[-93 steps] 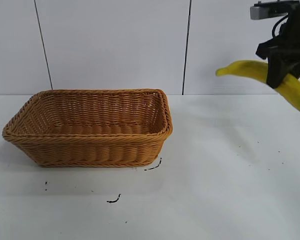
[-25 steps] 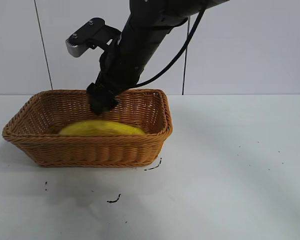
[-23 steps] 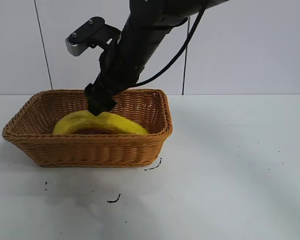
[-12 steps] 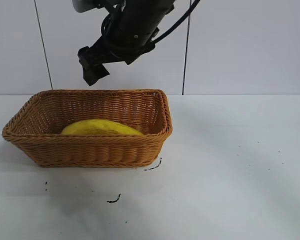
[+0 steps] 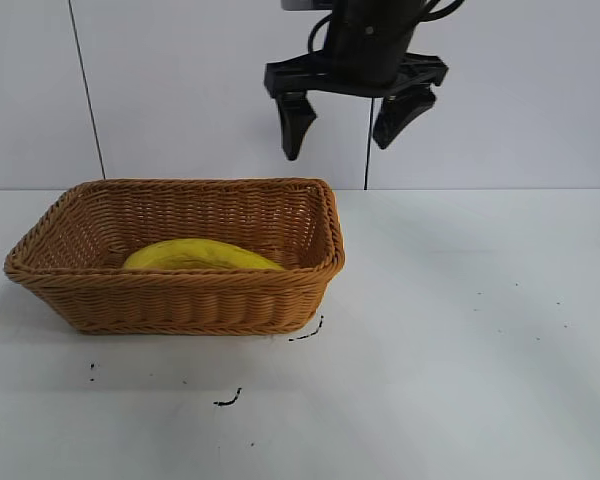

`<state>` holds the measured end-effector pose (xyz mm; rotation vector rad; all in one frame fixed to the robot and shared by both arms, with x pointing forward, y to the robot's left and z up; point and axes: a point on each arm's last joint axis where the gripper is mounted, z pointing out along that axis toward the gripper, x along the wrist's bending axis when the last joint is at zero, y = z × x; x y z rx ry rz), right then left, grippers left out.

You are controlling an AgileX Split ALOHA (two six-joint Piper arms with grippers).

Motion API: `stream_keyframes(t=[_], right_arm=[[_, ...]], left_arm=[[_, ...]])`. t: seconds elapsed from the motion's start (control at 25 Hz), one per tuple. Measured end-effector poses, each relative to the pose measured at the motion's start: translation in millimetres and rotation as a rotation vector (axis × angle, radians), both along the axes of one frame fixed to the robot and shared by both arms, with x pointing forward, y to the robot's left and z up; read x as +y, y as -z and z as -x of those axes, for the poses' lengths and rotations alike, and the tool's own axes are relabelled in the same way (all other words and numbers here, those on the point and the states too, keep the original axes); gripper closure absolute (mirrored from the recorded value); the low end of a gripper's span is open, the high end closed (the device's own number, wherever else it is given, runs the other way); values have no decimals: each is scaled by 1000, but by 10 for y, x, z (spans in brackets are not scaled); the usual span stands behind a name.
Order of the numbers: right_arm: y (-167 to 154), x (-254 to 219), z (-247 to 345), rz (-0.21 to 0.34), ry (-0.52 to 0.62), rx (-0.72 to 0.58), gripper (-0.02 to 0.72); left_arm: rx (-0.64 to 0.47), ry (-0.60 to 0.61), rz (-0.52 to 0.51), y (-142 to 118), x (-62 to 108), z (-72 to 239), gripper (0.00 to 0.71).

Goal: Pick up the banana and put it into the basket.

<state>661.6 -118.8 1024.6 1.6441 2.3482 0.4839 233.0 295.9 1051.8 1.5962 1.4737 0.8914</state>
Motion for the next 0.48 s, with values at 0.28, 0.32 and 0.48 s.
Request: stream_keyframes(t=[0.28,0.32,0.48], right_arm=[[7,-908,-226,4,200,62,13],[11,-1045,-242,7,225,72,13],[20,-1534,-269,14,324,105,13]], left_arm=[[0,0,0,0,0,0,17],[0,0,0,0,0,0,17],[0,0,0,0,0,0,17]])
